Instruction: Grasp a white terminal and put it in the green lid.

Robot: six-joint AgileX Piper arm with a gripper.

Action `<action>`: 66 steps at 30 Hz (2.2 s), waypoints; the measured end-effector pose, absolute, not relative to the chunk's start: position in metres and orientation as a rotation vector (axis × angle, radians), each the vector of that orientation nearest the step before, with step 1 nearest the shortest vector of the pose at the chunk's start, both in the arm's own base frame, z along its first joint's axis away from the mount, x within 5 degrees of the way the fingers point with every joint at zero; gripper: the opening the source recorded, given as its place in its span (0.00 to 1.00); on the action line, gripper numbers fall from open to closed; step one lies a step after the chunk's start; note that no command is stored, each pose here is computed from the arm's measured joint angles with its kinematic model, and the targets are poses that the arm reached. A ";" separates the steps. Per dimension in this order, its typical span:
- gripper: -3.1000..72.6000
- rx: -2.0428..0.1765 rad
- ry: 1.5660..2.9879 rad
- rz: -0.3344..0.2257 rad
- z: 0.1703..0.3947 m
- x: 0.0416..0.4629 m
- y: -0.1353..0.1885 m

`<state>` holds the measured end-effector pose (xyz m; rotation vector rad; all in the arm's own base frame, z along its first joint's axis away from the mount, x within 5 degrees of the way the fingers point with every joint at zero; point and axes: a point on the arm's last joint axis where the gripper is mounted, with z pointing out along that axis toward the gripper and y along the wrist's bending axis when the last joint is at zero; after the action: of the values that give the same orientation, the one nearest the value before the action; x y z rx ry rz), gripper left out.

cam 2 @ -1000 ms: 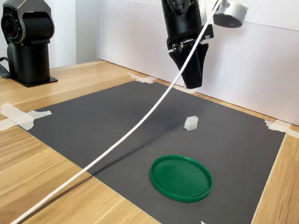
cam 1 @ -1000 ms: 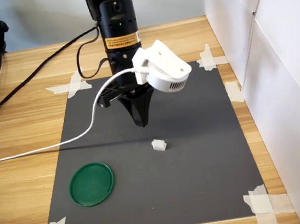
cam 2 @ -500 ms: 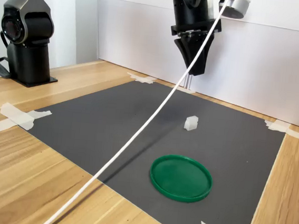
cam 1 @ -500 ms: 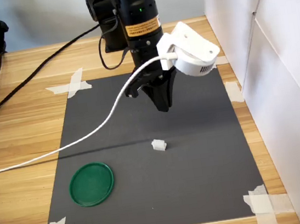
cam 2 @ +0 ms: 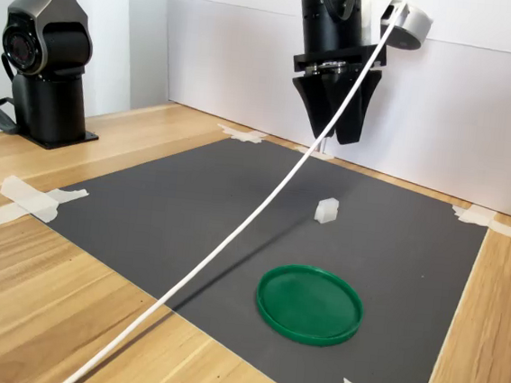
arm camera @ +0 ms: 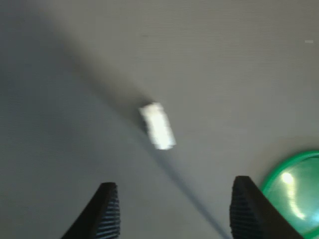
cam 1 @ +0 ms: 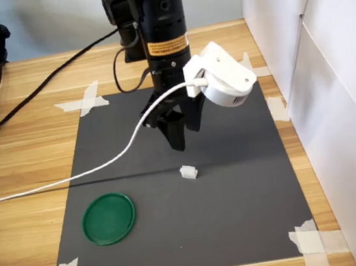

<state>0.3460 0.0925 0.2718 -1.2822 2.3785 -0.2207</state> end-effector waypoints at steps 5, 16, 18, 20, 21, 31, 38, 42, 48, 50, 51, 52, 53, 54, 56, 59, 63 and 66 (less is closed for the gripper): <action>0.80 -1.350 2.300 -0.232 0.286 0.357 0.068; 0.80 -1.606 2.263 -0.053 0.284 0.356 0.076; 0.80 -1.625 2.258 -0.047 0.281 0.357 0.078; 0.80 -1.653 2.258 -0.042 0.276 0.359 0.080; 0.80 -1.673 2.257 -0.043 0.273 0.359 0.082; 0.78 -1.806 2.276 -0.096 0.238 0.371 0.091; 0.78 -1.763 2.304 -0.098 0.223 0.380 0.093; 0.78 -1.731 2.314 -0.097 0.223 0.381 0.093; 0.78 -1.720 2.324 -0.095 0.221 0.382 0.093; 0.78 -1.727 2.329 -0.090 0.217 0.383 0.094; 0.78 -1.735 2.332 -0.091 0.214 0.383 0.093; 0.78 -1.740 2.336 -0.088 0.212 0.384 0.094; 0.78 -1.748 2.338 -0.086 0.210 0.384 0.094; 0.78 -1.751 2.341 -0.085 0.208 0.385 0.094; 0.78 -1.754 2.339 -0.088 0.206 0.386 0.094; 0.76 -1.767 2.317 -0.105 0.204 0.388 0.094; 0.75 -1.790 2.306 -0.105 0.201 0.389 0.094; 0.74 -1.805 2.304 -0.093 0.197 0.389 0.095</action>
<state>0.3892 0.0945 0.1970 -1.8051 2.3043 -0.0934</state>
